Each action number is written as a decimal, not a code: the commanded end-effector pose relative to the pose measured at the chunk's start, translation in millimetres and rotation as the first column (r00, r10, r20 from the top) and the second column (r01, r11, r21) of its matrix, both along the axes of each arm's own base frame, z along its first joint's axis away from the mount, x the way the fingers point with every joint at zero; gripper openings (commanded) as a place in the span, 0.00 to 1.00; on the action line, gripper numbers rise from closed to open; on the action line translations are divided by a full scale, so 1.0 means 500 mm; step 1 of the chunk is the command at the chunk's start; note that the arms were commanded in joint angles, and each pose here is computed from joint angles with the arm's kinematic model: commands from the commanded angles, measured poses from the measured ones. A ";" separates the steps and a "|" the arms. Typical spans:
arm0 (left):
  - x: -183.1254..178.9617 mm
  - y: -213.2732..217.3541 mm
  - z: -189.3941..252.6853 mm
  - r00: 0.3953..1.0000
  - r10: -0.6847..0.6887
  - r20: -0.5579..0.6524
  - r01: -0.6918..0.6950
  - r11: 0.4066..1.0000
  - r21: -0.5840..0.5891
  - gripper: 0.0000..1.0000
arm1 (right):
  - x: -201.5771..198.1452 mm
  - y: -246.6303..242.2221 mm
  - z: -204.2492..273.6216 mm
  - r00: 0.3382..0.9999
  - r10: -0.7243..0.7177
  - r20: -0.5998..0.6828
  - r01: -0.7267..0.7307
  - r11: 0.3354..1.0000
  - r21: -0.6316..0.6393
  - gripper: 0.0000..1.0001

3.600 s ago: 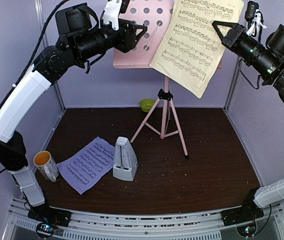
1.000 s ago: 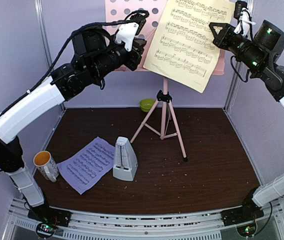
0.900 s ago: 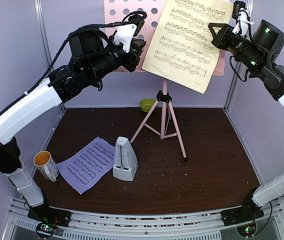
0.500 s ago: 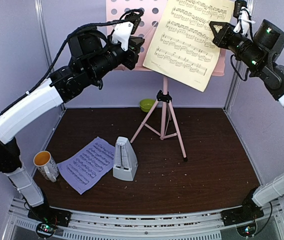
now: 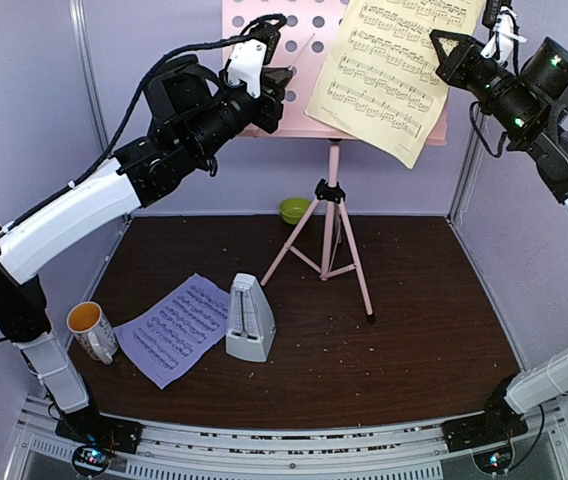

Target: Set up the instrument practice props

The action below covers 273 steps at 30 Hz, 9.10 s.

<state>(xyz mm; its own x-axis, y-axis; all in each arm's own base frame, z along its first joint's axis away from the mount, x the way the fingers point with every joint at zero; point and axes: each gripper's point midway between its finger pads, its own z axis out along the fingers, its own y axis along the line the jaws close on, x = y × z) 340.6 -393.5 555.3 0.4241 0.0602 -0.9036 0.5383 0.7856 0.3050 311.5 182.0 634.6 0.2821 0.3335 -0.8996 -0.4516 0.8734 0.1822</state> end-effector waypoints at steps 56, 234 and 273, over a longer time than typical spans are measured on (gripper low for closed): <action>-0.049 -0.028 0.045 0.979 -0.129 0.156 0.127 0.992 0.021 0.02 | 0.030 0.273 0.070 0.799 0.441 0.409 -0.289 0.878 -0.382 0.28; -0.075 0.662 -1.072 -0.419 0.526 -0.740 0.041 0.826 0.563 0.00 | -0.037 0.145 -0.687 0.736 0.522 -0.431 -0.538 0.838 0.096 0.92; -0.291 0.422 -0.454 0.310 -0.106 -0.945 0.196 0.979 -0.045 0.00 | -0.185 0.148 -0.672 0.703 0.602 -0.378 -0.656 0.755 -0.018 1.00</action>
